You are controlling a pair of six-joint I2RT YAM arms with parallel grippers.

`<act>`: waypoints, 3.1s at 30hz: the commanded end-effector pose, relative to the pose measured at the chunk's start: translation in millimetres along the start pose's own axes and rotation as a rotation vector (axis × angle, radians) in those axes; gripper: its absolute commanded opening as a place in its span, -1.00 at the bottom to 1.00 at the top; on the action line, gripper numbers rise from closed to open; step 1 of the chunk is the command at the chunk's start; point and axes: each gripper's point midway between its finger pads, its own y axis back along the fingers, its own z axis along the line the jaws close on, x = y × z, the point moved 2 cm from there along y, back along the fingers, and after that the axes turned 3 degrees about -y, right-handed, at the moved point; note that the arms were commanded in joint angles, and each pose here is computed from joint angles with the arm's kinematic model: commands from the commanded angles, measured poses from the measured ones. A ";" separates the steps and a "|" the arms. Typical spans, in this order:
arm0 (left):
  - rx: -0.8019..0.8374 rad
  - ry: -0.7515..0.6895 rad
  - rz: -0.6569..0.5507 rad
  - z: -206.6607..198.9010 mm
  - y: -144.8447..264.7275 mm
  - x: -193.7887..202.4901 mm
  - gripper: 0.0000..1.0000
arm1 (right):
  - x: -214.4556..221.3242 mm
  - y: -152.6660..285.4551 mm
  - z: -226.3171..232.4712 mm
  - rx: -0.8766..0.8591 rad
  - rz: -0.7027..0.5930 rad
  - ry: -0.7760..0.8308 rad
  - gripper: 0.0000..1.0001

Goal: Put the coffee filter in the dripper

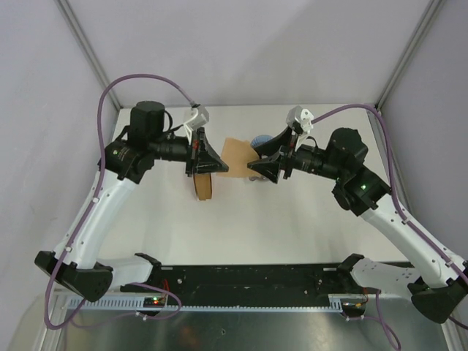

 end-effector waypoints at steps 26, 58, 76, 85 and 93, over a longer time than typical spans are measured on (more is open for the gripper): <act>-0.154 -0.122 0.143 1.7 -0.7 25.5 -1.00 | 8.8 4.8 8.9 0.070 0.047 0.136 0.38; -0.145 -0.228 0.140 -14.3 -5.0 14.1 -1.00 | 16.5 -3.0 14.5 0.086 0.068 0.144 0.39; -0.152 -0.263 0.145 -12.9 -6.7 11.3 -1.00 | 16.0 -3.7 20.7 0.058 0.065 0.150 0.39; -0.145 -0.282 0.142 -16.3 -6.8 9.4 -0.99 | 18.5 -10.3 20.9 0.057 0.065 0.136 0.39; -0.136 -0.294 0.150 -17.7 -8.2 10.6 -1.00 | 23.9 -14.7 24.5 0.034 0.081 0.134 0.39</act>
